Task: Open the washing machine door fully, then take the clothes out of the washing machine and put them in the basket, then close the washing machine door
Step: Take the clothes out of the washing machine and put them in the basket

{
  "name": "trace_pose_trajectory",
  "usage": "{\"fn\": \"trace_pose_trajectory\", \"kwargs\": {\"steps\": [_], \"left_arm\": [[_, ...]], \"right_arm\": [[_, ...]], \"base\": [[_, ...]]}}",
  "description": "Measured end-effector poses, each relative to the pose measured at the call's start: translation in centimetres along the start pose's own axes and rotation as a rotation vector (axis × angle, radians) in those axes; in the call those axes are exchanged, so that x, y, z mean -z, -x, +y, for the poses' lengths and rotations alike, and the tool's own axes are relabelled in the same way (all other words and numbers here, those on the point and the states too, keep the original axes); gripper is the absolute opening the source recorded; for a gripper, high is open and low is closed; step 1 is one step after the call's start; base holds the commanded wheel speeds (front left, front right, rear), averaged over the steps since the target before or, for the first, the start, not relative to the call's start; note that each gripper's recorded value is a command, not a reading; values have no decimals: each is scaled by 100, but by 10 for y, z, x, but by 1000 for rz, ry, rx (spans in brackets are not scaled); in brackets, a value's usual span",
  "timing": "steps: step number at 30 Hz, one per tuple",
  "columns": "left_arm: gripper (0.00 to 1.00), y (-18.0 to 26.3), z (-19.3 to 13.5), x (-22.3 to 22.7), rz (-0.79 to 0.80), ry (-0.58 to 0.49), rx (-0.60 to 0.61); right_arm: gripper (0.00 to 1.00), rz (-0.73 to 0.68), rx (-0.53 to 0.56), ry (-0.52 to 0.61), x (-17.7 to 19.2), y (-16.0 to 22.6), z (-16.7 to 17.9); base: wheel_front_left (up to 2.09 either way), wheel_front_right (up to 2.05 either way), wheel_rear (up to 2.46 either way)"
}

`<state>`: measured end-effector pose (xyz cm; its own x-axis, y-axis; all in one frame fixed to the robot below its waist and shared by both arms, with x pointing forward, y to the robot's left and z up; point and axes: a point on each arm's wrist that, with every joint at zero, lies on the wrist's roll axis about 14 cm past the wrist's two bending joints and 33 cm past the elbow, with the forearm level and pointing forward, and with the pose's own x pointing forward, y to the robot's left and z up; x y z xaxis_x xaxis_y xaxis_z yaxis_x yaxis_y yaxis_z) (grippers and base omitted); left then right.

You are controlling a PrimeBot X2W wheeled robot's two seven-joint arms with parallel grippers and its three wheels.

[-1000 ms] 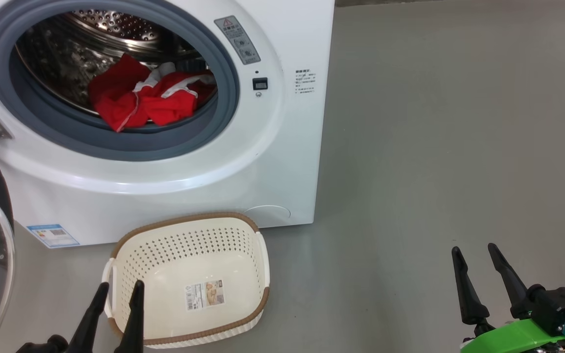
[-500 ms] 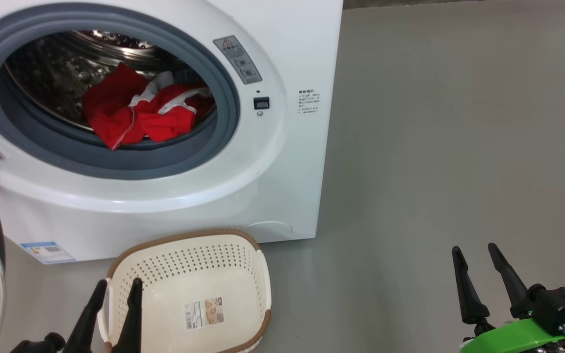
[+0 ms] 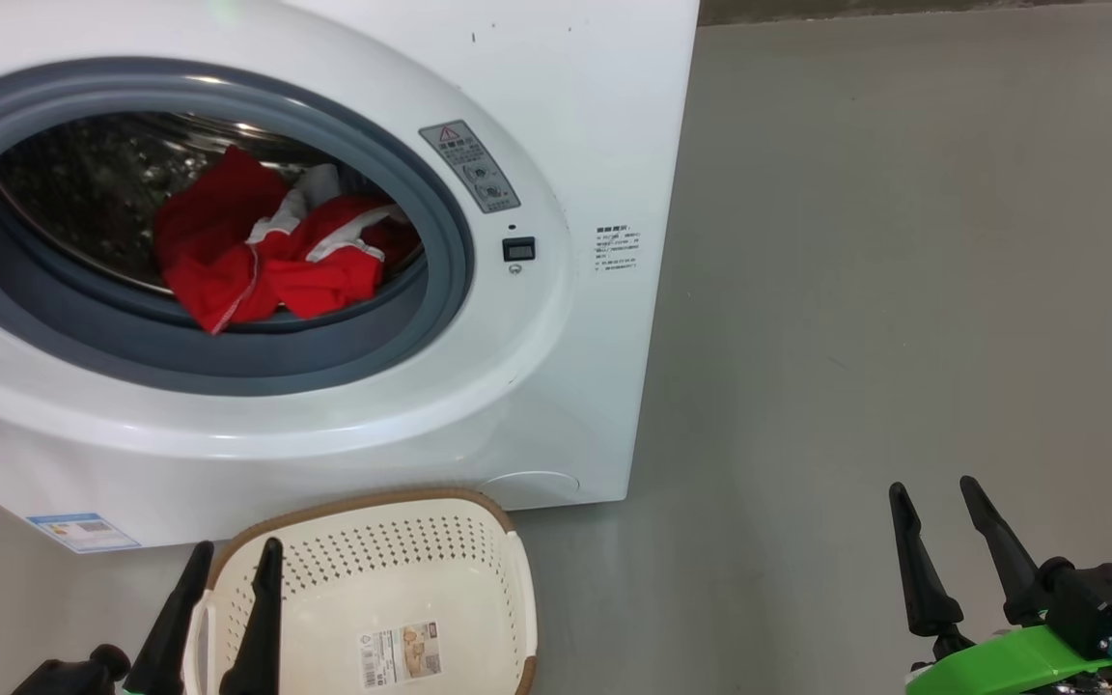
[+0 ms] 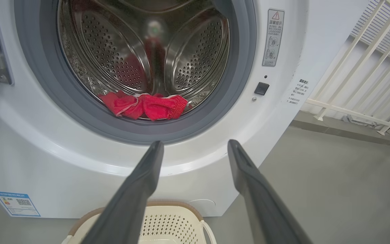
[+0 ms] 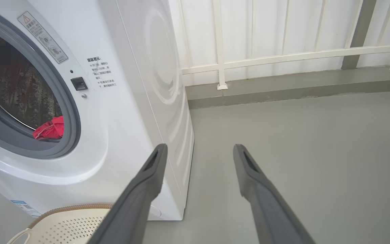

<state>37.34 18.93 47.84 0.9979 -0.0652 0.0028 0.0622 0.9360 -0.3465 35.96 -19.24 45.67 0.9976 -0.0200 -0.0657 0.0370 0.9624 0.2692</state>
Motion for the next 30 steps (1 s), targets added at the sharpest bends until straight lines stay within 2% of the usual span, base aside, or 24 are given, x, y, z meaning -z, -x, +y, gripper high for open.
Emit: {"fn": "trace_pose_trajectory", "kwargs": {"steps": [10, 14, 22, 30], "left_arm": [[100, 0, -1, 6, 22, -4, 6], [100, -2, 2, 19, 67, -39, 12], [100, -64, -9, 9, 48, -133, 98], [100, -139, -4, 21, 92, -232, 144]], "right_arm": [[100, 7, 1, -1, 2, 0, 0], [100, 20, 5, -1, 6, -2, -1], [100, 38, -16, -6, 14, -21, 6], [100, 64, 1, -3, 26, -42, -1]], "base": [[0, 0, 0], [0, 0, 0], [0, 0, 0], [0, 0, 0]]}}
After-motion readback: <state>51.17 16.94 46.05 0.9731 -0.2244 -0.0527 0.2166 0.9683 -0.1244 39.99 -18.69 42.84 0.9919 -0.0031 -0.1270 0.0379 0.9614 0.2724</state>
